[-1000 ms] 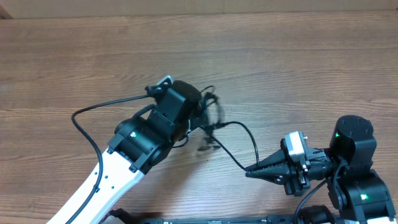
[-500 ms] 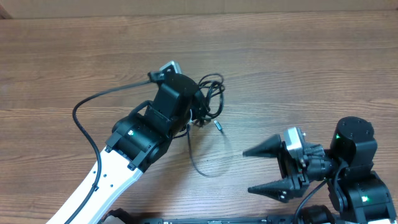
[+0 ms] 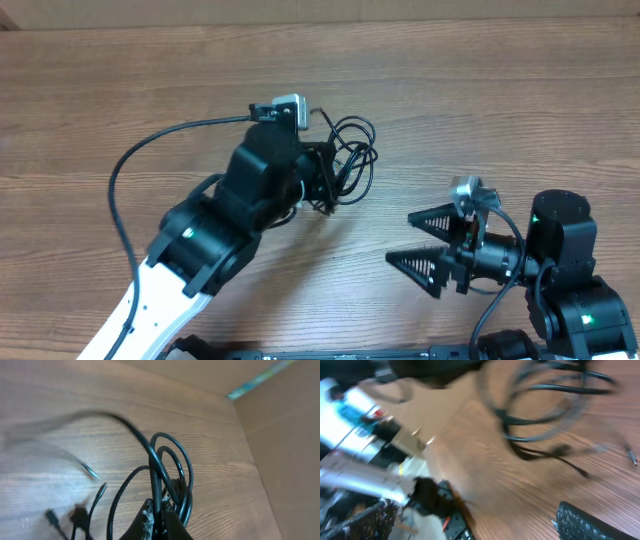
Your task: Untangle cables
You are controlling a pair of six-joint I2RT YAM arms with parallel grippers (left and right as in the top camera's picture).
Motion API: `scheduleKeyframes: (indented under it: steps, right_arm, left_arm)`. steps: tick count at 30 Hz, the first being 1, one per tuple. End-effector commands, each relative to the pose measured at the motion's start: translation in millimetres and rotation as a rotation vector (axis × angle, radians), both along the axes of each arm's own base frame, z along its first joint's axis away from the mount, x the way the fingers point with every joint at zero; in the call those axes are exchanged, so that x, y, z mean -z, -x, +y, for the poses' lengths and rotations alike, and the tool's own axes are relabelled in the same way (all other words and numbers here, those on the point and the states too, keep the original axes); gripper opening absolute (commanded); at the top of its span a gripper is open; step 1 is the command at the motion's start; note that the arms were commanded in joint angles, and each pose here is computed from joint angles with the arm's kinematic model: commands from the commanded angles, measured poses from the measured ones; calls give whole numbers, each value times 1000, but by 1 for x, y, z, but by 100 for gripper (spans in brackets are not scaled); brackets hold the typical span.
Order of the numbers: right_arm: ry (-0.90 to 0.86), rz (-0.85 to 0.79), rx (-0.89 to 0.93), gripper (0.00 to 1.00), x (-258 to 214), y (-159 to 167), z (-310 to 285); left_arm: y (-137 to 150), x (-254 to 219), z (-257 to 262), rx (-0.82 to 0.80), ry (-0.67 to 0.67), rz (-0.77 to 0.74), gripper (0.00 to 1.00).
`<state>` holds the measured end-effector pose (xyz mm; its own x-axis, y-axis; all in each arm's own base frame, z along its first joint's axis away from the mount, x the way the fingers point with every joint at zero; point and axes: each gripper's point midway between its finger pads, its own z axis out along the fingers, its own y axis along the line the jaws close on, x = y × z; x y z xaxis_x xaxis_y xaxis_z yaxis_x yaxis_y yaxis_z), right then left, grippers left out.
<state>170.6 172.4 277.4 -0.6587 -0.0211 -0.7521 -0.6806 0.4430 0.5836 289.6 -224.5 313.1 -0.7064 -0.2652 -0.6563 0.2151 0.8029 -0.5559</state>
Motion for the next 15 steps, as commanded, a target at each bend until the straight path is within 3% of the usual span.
scheduleKeyframes:
  steps: [1,10,15]
  right_arm:
    - [27,78,171,100,4,-19,-13]
    - [-87,295,260,100,0,-21,-13]
    - [-94,293,263,100,-2,-22,-13]
  left_arm:
    - [12,-28,-1,115,-27,-134,4]
    - [41,-58,-29,402,4,-299,4]
    - [53,-71,-41,502,58,-345,4]
